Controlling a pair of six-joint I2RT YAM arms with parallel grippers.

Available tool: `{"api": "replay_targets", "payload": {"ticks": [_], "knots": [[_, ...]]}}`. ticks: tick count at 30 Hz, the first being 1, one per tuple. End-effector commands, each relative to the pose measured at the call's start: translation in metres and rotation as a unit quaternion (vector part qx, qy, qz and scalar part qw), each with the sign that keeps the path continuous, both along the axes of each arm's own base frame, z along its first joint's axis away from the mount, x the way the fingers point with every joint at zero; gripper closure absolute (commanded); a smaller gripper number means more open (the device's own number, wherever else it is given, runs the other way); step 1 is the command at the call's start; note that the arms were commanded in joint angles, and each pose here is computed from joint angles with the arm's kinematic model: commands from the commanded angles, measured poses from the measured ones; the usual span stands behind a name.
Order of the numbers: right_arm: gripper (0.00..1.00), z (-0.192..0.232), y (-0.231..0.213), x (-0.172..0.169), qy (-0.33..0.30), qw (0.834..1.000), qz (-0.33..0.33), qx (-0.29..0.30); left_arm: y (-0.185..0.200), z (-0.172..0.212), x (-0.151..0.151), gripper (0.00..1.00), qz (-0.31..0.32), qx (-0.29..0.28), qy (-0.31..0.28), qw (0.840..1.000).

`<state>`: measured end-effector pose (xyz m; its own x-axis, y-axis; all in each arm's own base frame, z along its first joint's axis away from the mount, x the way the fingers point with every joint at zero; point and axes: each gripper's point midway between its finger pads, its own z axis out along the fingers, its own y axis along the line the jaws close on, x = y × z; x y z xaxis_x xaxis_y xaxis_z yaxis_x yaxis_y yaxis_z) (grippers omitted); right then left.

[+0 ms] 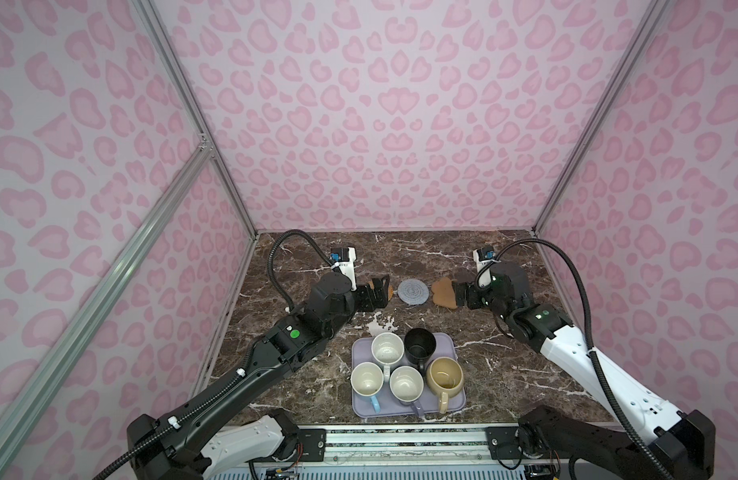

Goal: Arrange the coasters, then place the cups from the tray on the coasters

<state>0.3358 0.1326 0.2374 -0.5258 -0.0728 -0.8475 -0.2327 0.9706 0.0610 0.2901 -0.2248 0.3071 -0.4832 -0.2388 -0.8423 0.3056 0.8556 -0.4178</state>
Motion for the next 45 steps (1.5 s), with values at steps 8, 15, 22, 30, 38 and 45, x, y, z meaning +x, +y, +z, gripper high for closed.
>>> {"api": "replay_targets", "payload": {"ticks": [8, 15, 22, 30, 38, 45], "knots": [[0.03, -0.020, 0.075, -0.043, 0.075, 0.980, 0.173, 0.056, -0.017, -0.076, -0.057, 0.15, -0.073, 0.080, 0.286, 0.952], [0.03, -0.049, 0.074, -0.046, 0.094, 0.982, 0.163, 0.030, 0.000, -0.117, -0.098, 0.21, -0.078, 0.162, 0.379, 0.908], [0.03, -0.049, 0.073, -0.048, 0.087, 0.982, 0.162, 0.036, -0.004, -0.147, -0.111, 0.18, -0.073, 0.210, 0.390, 0.893], [0.05, -0.049, 0.067, -0.050, 0.076, 0.986, 0.143, 0.050, -0.034, -0.154, -0.112, 0.37, -0.105, 0.239, 0.371, 0.891], [0.05, -0.049, 0.058, -0.051, 0.069, 0.989, 0.125, 0.048, -0.041, -0.174, -0.123, 0.48, -0.109, 0.267, 0.397, 0.871], [0.05, -0.053, 0.057, -0.051, 0.072, 0.989, 0.119, 0.044, -0.033, -0.181, -0.124, 0.43, -0.092, 0.303, 0.392, 0.864]]}}
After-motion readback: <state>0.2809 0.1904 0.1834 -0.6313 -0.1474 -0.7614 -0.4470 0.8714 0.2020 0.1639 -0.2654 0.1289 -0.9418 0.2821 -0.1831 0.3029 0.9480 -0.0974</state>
